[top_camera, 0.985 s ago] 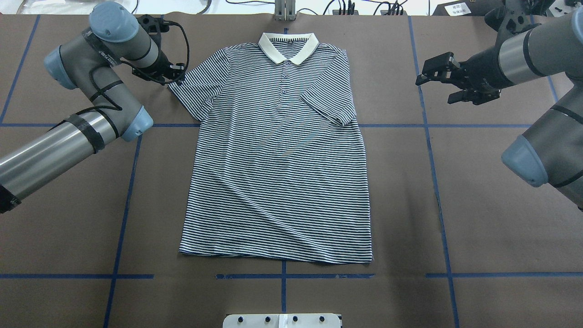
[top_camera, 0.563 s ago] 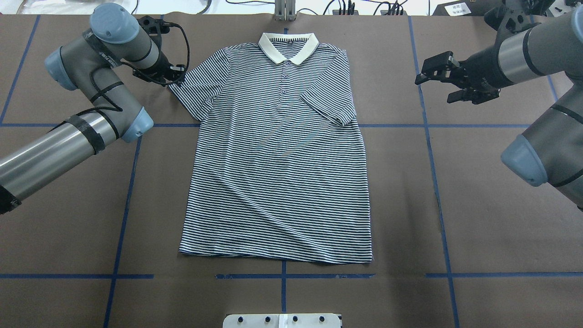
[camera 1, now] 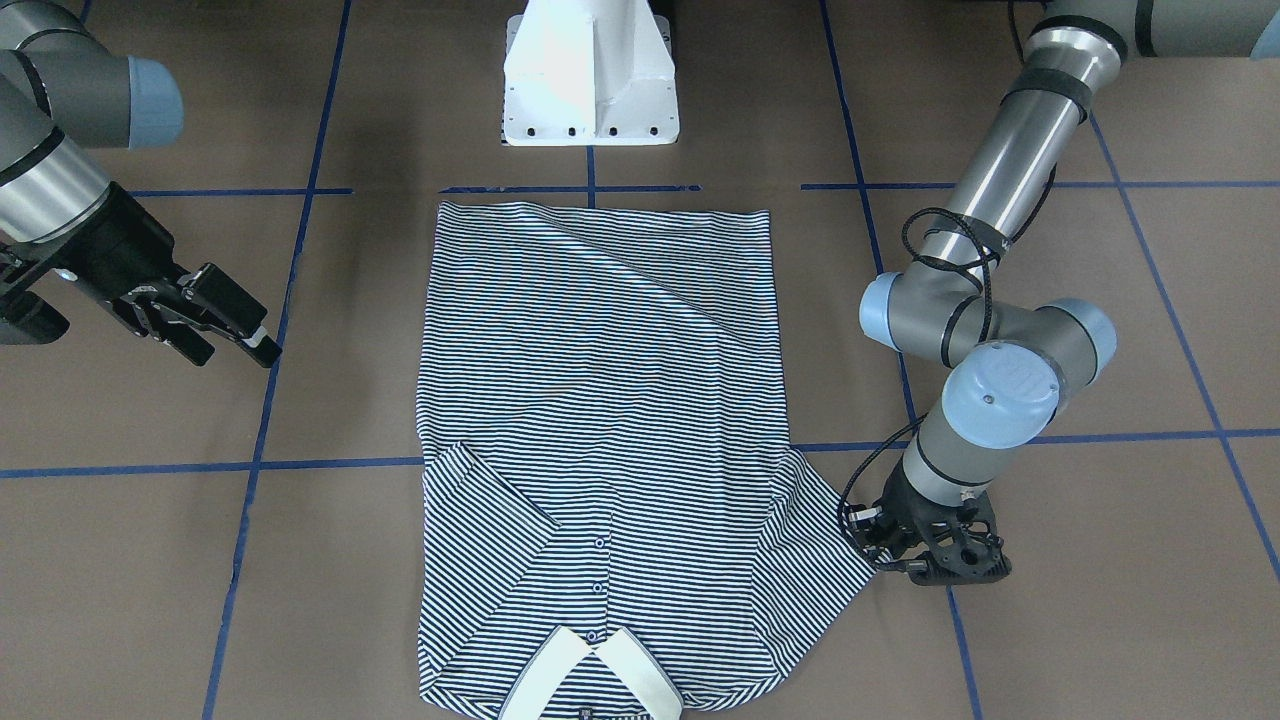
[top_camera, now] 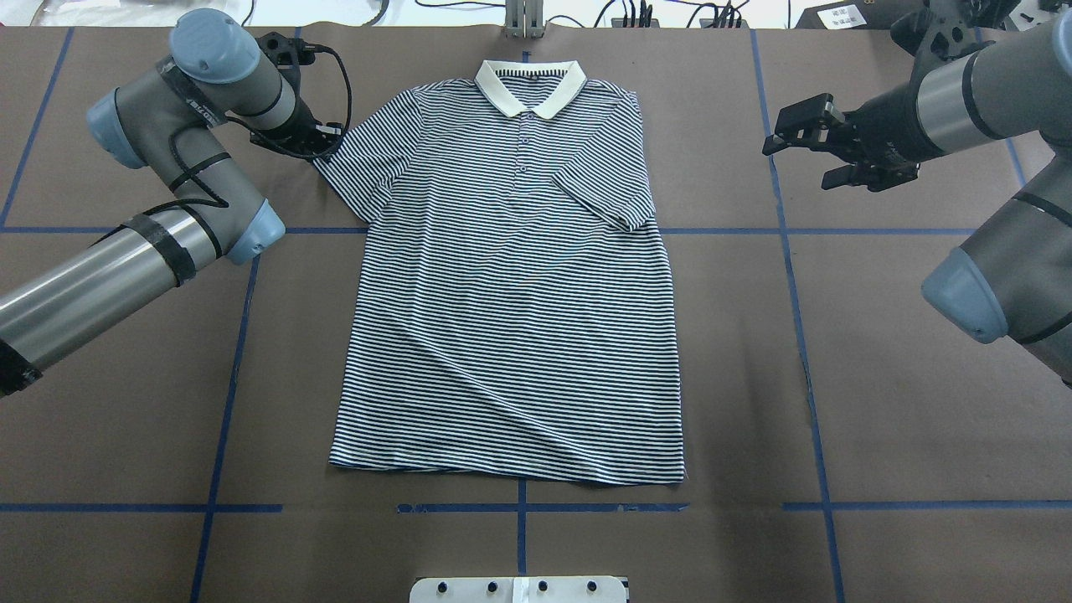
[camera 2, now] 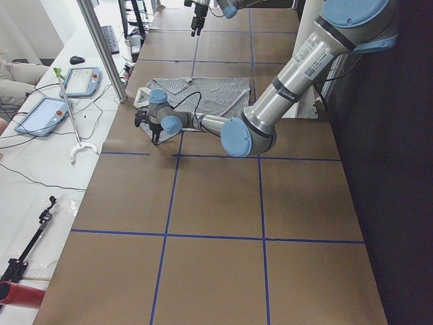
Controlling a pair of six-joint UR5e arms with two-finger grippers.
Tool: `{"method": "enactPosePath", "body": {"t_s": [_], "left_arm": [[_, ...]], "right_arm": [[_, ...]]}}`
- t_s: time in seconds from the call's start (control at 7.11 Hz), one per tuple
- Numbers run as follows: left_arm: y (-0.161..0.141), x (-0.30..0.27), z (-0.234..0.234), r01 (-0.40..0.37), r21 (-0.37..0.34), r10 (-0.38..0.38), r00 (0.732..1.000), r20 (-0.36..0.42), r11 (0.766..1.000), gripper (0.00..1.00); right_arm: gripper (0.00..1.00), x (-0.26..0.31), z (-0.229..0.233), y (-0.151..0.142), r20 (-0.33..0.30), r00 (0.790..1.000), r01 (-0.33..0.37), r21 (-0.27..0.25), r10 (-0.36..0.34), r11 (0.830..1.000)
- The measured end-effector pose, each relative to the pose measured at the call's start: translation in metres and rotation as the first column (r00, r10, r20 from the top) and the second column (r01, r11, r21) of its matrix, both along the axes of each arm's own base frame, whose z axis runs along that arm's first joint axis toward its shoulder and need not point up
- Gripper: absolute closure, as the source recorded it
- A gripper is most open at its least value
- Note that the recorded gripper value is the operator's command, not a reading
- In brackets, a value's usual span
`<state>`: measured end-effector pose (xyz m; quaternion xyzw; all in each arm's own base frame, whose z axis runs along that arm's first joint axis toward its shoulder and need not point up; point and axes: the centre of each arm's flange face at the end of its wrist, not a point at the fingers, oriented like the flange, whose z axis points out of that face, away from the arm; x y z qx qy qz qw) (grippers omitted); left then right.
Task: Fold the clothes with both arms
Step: 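Fold the sleeve nearest the left gripper inward toward the collar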
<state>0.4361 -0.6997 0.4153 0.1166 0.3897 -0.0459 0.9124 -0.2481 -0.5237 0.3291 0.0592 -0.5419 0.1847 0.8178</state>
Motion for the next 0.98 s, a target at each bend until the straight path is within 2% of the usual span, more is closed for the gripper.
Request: {"method": "enactPosePath", "body": {"t_s": [0.28, 0.56, 0.7, 0.98], "left_arm": [[0.002, 0.004, -0.008, -0.003, 0.003, 0.003, 1.0, -0.008, 1.0, 1.0], [0.004, 0.003, -0.047, -0.007, 0.023, 0.008, 0.999, -0.044, 1.0, 1.0], [0.004, 0.005, -0.072, 0.008, 0.016, -0.007, 0.998, -0.07, 1.0, 1.0], [0.02, 0.045, -0.122, 0.036, -0.037, -0.041, 0.99, -0.134, 0.999, 1.0]], "right_arm": [[0.0, 0.001, -0.002, 0.001, 0.003, 1.0, -0.001, 0.001, 0.001, 1.0], [0.0, 0.001, -0.003, 0.001, 0.005, 1.0, -0.001, 0.001, 0.001, 1.0], [0.0, 0.001, -0.003, 0.001, 0.005, 1.0, -0.001, 0.001, 0.001, 1.0], [0.0, 0.001, -0.002, 0.001, 0.004, 1.0, -0.001, 0.0, 0.001, 1.0]]}}
